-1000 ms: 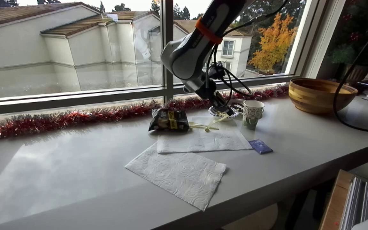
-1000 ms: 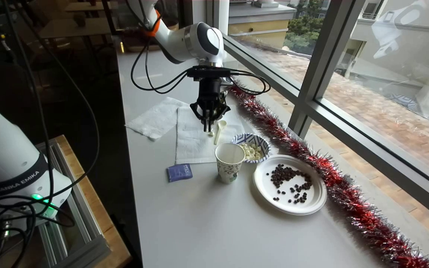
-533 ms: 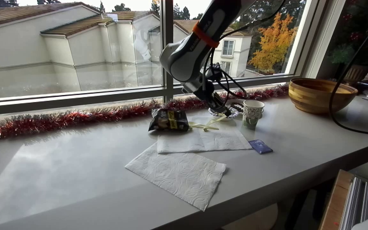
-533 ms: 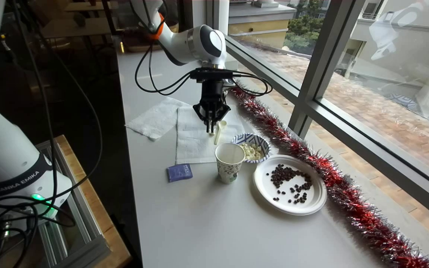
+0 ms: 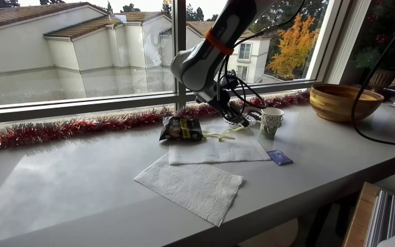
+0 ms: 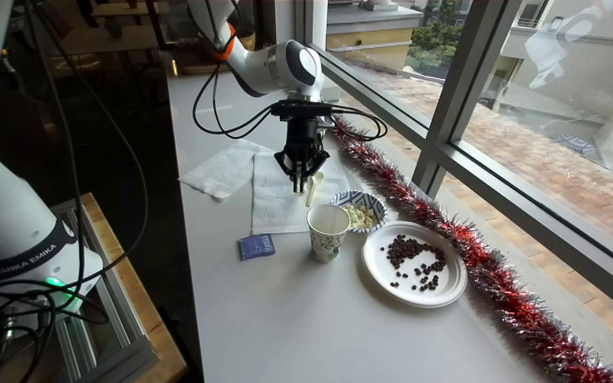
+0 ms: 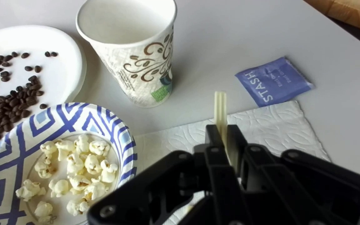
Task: Use the white fork to pick up the white object from the napkin and put it in the black and white bowl.
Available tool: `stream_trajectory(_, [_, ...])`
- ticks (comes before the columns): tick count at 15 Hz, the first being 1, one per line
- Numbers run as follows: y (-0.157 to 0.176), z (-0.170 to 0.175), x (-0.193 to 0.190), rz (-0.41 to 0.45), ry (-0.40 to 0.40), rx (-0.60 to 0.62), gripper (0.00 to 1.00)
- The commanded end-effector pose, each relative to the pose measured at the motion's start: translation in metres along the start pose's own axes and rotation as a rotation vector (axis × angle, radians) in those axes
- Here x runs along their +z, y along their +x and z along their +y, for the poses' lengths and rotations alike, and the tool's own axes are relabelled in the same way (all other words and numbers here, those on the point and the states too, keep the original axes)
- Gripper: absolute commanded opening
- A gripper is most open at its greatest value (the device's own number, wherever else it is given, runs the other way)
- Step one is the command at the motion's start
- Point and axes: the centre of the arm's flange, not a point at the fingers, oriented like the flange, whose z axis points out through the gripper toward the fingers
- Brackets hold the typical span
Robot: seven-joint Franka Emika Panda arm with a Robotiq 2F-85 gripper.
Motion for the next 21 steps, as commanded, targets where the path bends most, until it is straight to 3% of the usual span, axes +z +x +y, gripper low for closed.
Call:
stream_trajectory(1, [0.006,0.0,-0.002,-0.048,-0.016,0.007,0.03])
stream_trajectory(21, [0.02,0.005,0.005,-0.114,0.016,-0.003,0.03])
